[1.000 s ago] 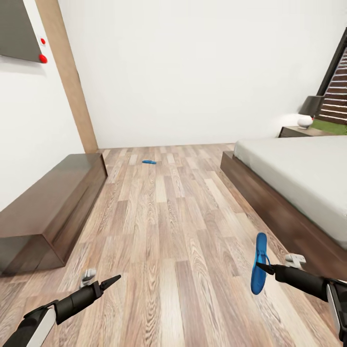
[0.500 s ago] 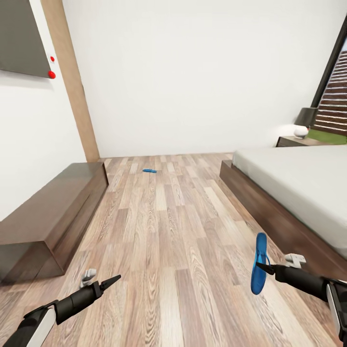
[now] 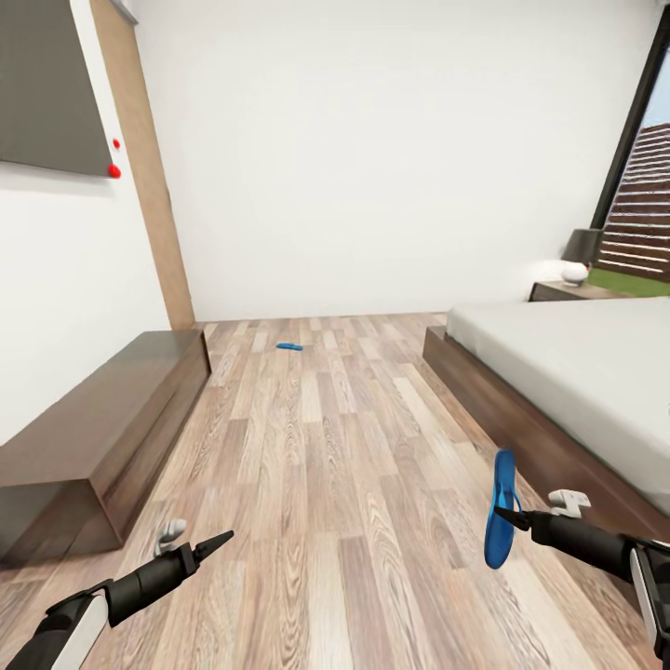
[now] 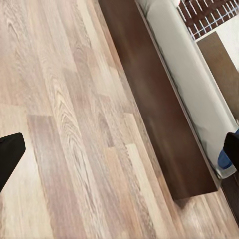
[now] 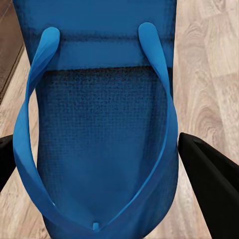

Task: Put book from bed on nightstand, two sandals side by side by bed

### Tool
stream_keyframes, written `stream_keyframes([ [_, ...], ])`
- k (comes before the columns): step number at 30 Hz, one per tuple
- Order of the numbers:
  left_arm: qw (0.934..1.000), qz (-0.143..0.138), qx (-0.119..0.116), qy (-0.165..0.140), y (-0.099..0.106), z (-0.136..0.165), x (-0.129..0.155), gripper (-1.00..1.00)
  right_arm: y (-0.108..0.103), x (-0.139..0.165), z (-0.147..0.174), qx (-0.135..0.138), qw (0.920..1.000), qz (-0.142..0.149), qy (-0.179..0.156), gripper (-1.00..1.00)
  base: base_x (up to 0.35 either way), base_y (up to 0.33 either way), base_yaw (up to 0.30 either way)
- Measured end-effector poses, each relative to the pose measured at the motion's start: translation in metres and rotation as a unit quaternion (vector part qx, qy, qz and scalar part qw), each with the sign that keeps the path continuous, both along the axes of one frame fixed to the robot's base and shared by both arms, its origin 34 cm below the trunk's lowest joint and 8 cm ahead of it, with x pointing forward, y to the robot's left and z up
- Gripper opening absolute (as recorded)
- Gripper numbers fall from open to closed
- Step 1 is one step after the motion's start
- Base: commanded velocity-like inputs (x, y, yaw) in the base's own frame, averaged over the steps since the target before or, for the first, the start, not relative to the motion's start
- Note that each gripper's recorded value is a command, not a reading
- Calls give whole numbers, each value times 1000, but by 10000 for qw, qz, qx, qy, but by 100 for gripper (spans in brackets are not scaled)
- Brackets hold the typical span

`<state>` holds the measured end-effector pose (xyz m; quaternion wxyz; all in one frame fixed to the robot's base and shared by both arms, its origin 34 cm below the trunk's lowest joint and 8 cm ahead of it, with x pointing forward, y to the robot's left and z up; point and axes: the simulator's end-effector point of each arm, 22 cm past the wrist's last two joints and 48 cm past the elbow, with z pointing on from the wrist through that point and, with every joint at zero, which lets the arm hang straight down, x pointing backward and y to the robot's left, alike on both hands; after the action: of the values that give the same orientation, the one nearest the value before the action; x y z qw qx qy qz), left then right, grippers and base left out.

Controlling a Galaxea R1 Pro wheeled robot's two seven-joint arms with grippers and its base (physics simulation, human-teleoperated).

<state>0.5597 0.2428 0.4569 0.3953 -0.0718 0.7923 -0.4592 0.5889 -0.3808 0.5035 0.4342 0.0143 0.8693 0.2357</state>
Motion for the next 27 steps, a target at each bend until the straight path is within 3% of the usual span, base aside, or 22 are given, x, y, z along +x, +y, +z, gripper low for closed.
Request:
stream_keyframes([
  [9,9998,0,1,-184,0,19,2,100,0,0,20,0,9998,1,-184,-100,0,0,0],
  [27,9998,0,-1,-181,0,59,12,100,0,11,60,-1,9998,2,-181,-100,0,0,0],
])
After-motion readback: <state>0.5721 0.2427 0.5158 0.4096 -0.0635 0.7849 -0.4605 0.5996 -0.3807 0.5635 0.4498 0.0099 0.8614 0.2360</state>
